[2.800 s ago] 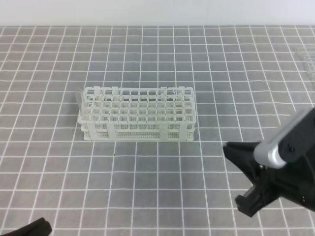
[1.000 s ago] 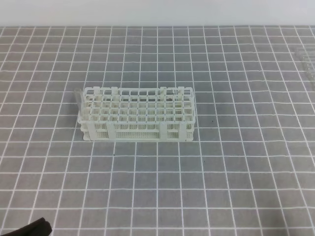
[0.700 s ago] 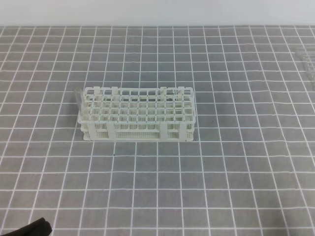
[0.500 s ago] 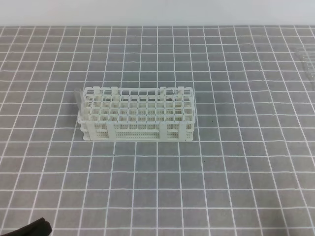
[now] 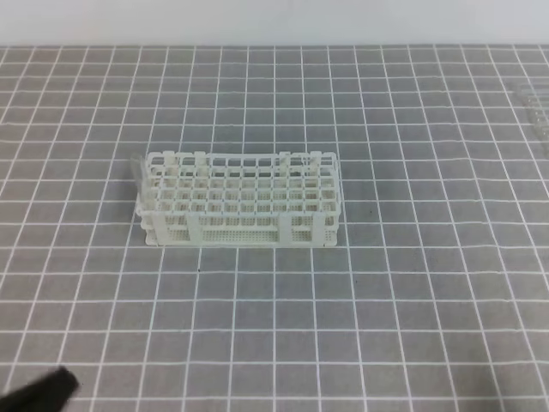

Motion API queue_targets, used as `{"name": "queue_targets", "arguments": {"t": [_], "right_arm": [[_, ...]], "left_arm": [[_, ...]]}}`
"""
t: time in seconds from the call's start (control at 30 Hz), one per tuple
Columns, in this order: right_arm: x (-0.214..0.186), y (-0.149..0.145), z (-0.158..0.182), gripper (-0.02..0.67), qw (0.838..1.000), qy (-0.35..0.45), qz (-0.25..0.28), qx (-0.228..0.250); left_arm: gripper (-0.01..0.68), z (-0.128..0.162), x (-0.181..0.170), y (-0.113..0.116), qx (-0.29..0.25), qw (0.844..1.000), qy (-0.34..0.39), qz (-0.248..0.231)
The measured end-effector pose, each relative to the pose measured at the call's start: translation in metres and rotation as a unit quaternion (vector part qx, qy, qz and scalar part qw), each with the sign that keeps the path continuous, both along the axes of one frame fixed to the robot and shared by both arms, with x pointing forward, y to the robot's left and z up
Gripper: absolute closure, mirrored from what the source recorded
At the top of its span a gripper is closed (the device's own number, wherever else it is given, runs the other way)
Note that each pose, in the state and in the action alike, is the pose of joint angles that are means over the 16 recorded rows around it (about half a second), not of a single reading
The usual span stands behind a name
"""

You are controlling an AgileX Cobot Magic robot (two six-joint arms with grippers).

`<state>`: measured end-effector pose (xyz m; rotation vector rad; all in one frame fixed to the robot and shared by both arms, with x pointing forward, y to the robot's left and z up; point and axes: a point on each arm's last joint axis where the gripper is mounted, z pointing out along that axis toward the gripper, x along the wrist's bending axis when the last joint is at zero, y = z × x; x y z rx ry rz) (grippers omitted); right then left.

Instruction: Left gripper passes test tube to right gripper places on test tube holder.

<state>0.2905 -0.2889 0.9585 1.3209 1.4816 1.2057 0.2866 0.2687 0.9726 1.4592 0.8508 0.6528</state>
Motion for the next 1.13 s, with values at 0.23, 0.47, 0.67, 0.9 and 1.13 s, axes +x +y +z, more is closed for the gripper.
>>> {"name": "queue_targets", "arguments": {"t": [0.23,0.47,0.67,0.9,1.13], "right_arm": [[0.000,0.000,0.000,0.662,1.000,0.001,0.000,0.004],[0.000,0.001,0.000,0.662,1.000,0.002,0.001,0.010],[0.000,0.001,0.000,0.662,1.000,0.003,0.002,0.014],[0.000,0.001,0.000,0.662,1.000,0.003,0.002,0.015],[0.000,0.001,0.000,0.662,1.000,0.003,0.002,0.015]], "left_arm": [[0.675,0.005,0.005,0.012,0.002,0.993,-0.032,0.117],[0.675,0.000,0.008,0.025,0.012,0.973,-0.006,0.229],[0.674,-0.009,0.007,0.030,0.028,0.963,0.038,0.266],[0.675,-0.015,0.006,0.032,0.049,0.958,0.070,0.274],[0.675,-0.016,0.006,0.032,0.050,0.958,0.071,0.274]]}}
